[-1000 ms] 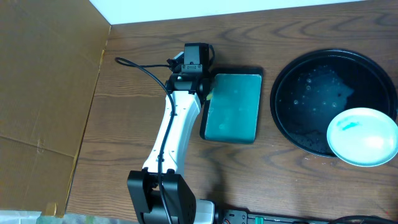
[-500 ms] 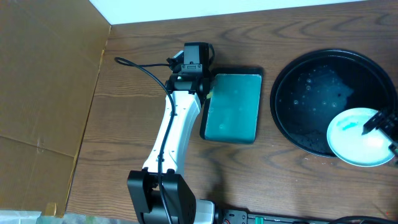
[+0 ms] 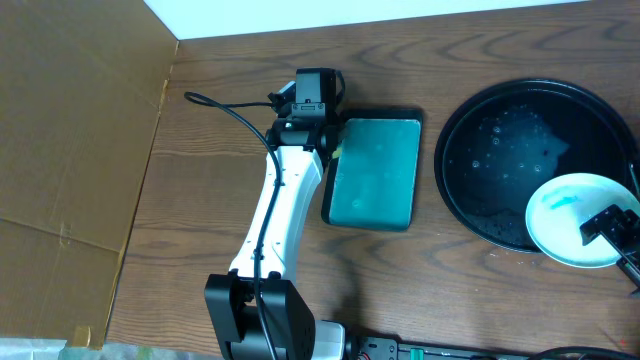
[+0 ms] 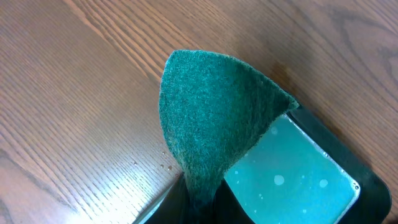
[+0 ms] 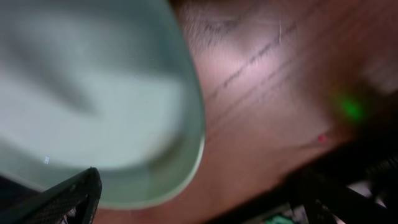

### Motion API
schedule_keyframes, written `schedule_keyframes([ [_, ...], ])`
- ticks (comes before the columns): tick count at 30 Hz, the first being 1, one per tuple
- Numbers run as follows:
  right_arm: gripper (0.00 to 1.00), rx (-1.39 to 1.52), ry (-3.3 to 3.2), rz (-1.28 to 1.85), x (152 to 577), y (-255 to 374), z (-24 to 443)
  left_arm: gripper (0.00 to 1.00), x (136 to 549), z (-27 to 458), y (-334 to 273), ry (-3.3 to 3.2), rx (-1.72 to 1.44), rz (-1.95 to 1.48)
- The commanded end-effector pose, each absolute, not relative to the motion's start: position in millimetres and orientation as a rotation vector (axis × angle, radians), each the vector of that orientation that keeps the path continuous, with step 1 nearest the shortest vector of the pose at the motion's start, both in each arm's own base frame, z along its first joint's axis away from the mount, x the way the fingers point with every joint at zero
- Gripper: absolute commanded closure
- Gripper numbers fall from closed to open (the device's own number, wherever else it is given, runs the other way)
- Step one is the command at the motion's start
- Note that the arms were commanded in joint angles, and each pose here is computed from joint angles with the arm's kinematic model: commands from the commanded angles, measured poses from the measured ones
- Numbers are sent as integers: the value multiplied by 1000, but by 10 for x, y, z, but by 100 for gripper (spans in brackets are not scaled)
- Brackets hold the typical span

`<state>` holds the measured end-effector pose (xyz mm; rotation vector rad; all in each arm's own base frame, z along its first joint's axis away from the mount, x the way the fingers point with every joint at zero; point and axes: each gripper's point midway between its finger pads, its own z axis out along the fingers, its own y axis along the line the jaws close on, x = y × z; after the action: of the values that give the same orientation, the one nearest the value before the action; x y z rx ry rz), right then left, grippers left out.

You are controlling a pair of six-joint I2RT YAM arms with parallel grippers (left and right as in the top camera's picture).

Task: Clean dirty plates on tray and stack at the side
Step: 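Drag the last plate with the right gripper toward the tray center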

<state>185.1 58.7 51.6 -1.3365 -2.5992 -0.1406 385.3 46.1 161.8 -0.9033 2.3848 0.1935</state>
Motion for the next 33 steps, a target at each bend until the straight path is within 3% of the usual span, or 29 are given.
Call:
schedule_keyframes([
  [1, 1, -1381, -2637, -109, 1876, 527, 400, 93, 3830, 1584, 487, 2385, -915, 208],
  [11, 3, -1406, -2768, -247, 2173, 555, 188, 93, 3830, 1584, 487, 2385, -915, 208],
  [15, 31, -1411, -2785, -271, 2231, 564, 193, 93, 3830, 1584, 487, 2385, -915, 208],
  [17, 35, -1411, -2789, -274, 2240, 564, 194, 92, 3830, 1584, 487, 2385, -915, 208],
  [18, 42, -1396, -2797, -274, 2241, 564, 194, 92, 3830, 1584, 487, 2385, -915, 208],
  [19, 50, -1380, -2809, -278, 2250, 566, 195, 92, 3830, 1584, 487, 2385, -915, 208],
  [21, 79, -1344, -2836, -287, 2269, 570, 198, 92, 3830, 1584, 487, 2385, -915, 208],
  [23, 98, -1322, -2854, -295, 2289, 573, 201, 92, 3830, 1584, 487, 2385, -915, 208],
  [33, 99, -900, -3133, -556, 2754, 791, 489, 92, 3837, 1588, 487, 2382, -915, 206],
])
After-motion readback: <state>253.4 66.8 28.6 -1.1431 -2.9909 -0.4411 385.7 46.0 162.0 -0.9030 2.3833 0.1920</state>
